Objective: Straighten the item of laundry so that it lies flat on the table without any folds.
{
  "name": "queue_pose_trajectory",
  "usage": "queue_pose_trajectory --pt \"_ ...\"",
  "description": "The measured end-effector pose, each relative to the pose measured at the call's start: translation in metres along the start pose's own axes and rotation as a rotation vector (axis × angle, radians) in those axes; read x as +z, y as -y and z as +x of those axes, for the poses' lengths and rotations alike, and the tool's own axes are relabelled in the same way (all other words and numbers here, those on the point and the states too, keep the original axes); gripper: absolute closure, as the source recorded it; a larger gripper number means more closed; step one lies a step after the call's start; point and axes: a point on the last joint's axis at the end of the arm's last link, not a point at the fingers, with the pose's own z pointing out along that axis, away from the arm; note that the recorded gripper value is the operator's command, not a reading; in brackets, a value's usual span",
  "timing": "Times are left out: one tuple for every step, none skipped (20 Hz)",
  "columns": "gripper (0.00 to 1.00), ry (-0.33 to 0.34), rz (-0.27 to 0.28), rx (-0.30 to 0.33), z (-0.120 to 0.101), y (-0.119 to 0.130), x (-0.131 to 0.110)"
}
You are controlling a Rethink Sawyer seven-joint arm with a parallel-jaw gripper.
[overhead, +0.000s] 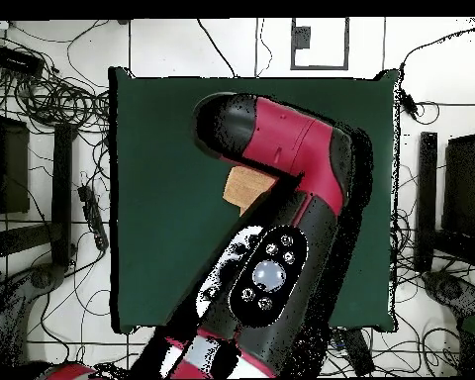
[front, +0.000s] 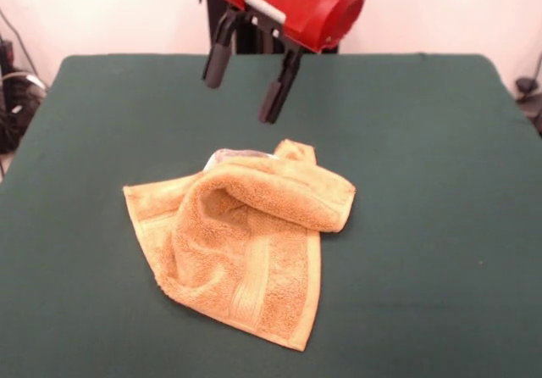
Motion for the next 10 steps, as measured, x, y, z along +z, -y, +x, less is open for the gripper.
queue_pose_trajectory --pt "0.00 -0.001 -0.012 0.002 -0.003 -0.003 0.001" --pt "0.00 -0.005 -0.034 0.006 -0.007 -0.007 0.004" --pt "0.00 -0.007 -0.047 0.008 -0.009 -0.010 0.005" --pt "0.00 -0.010 -0.071 0.012 -0.010 -0.015 0.009" --pt "0.00 -0.012 -0.086 0.014 -0.010 -0.019 0.012" --pt "0.00 -0.014 -0.103 0.016 -0.010 -0.023 0.016" --pt "0.00 -0.015 -0.118 0.016 -0.009 -0.026 0.020" --pt "0.00 -0.015 -0.152 0.016 -0.007 -0.034 0.031" --pt "0.00 -0.015 -0.165 0.016 -0.006 -0.037 0.035" --pt "0.00 -0.015 -0.171 0.015 -0.005 -0.039 0.037"
